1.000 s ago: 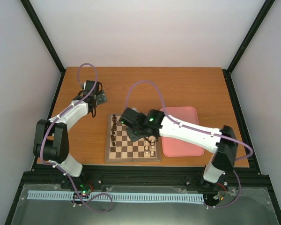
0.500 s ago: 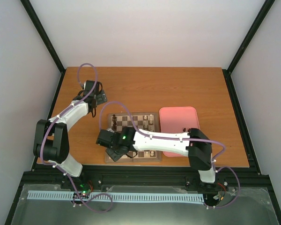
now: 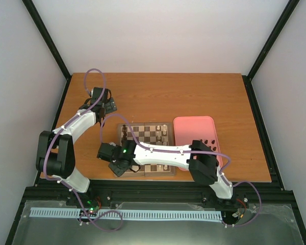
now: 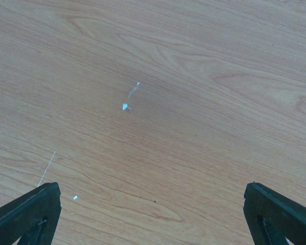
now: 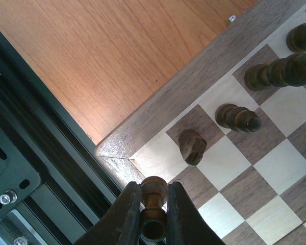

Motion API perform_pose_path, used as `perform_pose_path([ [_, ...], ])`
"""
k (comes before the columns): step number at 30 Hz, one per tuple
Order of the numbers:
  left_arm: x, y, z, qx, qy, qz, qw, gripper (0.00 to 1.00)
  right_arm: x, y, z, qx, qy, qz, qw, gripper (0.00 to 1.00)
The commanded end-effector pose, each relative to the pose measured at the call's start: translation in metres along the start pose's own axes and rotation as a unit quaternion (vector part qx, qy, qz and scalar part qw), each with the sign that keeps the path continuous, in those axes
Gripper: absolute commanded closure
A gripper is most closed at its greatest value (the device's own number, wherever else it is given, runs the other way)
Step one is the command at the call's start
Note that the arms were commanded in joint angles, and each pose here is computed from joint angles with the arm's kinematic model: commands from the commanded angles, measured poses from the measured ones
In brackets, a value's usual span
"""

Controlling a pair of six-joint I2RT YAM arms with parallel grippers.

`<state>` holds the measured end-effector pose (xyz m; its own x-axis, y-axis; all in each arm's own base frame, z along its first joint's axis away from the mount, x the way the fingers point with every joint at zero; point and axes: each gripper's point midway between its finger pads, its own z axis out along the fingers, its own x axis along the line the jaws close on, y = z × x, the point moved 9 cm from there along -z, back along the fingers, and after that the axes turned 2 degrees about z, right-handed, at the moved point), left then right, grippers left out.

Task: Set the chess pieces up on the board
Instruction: Place the chess piece on the chessboard.

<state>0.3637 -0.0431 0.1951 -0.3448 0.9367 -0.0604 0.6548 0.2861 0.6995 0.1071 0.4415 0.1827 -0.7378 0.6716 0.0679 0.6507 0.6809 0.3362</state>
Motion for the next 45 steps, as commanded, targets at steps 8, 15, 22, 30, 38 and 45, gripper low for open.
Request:
perform_pose_path([
  [8, -0.004, 0.009, -0.007, -0.014, -0.009, -0.002, 1.0, 0.0, 0.008, 0.001, 0.011, 0.015, 0.01, -0.016, 1.0, 0.97],
  [15, -0.004, 0.01, -0.008, -0.016, -0.011, -0.002, 1.0, 0.0, 0.007, 0.001, 0.02, 0.015, -0.007, -0.016, 1.0, 0.97],
  [22, -0.004, 0.009, -0.009, -0.016, -0.01, -0.002, 1.0, 0.0, 0.006, 0.002, 0.028, 0.014, -0.018, -0.02, 1.0, 0.97],
  [30, -0.004, 0.009, -0.008, -0.015, -0.011, -0.002, 1.0, 0.0, 0.005, 0.003, 0.031, 0.012, -0.029, -0.023, 0.999, 0.97],
  [38, -0.004, 0.009, -0.006, -0.014, -0.009, -0.001, 1.0, 0.0, 0.007, 0.002, 0.033, 0.02, -0.02, -0.027, 0.999, 0.94],
  [45, -0.004, 0.009, -0.006, -0.014, -0.009, -0.002, 1.0, 0.0, 0.007, -0.001, 0.033, 0.027, -0.013, -0.028, 0.999, 0.85],
])
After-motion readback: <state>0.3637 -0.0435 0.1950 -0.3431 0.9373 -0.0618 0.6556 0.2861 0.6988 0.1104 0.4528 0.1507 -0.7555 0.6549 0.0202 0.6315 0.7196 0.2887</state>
